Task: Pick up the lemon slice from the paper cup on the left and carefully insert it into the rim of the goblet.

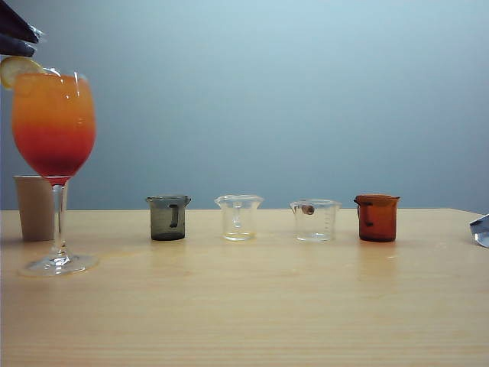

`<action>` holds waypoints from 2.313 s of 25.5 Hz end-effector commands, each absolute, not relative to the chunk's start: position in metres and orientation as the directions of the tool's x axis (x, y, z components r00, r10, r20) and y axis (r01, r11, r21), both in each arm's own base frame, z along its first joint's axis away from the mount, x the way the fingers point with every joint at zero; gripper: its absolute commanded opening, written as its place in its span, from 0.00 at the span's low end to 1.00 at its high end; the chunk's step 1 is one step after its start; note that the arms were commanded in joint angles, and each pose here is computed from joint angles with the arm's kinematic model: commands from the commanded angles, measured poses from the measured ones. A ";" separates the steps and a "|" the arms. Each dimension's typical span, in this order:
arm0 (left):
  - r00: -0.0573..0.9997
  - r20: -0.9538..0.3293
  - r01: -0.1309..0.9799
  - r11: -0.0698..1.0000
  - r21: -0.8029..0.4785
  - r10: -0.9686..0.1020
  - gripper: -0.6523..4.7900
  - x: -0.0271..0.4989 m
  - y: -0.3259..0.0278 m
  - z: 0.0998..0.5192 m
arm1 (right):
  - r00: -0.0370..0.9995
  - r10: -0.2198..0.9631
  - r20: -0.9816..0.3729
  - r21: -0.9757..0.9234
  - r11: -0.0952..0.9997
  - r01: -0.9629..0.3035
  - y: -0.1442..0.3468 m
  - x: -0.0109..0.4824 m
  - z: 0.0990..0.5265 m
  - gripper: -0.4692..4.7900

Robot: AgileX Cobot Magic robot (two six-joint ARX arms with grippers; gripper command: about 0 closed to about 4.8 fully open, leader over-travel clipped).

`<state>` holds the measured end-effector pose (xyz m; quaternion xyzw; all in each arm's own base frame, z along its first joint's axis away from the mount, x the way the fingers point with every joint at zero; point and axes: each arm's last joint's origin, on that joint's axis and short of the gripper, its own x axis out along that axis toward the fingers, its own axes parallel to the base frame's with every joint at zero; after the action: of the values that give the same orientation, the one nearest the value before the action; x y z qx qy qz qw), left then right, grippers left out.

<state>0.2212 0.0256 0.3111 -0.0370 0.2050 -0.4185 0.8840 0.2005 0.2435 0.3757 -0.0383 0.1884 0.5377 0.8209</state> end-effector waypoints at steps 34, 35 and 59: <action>0.892 -0.136 0.435 0.900 -0.004 -0.432 0.11 0.052 -0.008 0.379 | 0.478 0.794 -0.375 0.028 0.525 -0.851 0.224 0.191 0.387 0.08; 0.896 -0.138 0.426 0.905 0.003 -0.422 0.11 0.048 -0.009 0.378 | 0.495 0.785 -0.372 0.026 0.542 -0.840 0.222 0.191 0.388 0.08; 0.994 -0.079 0.055 0.959 -0.276 -0.080 0.11 0.045 0.000 0.283 | 0.795 0.534 -0.287 0.108 0.843 -0.527 0.098 0.152 0.307 0.08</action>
<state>0.0417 -0.0016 0.2866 -0.1124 0.0532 -0.0517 0.9909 0.1533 0.1010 0.3062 0.0000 0.1738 0.2837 0.9430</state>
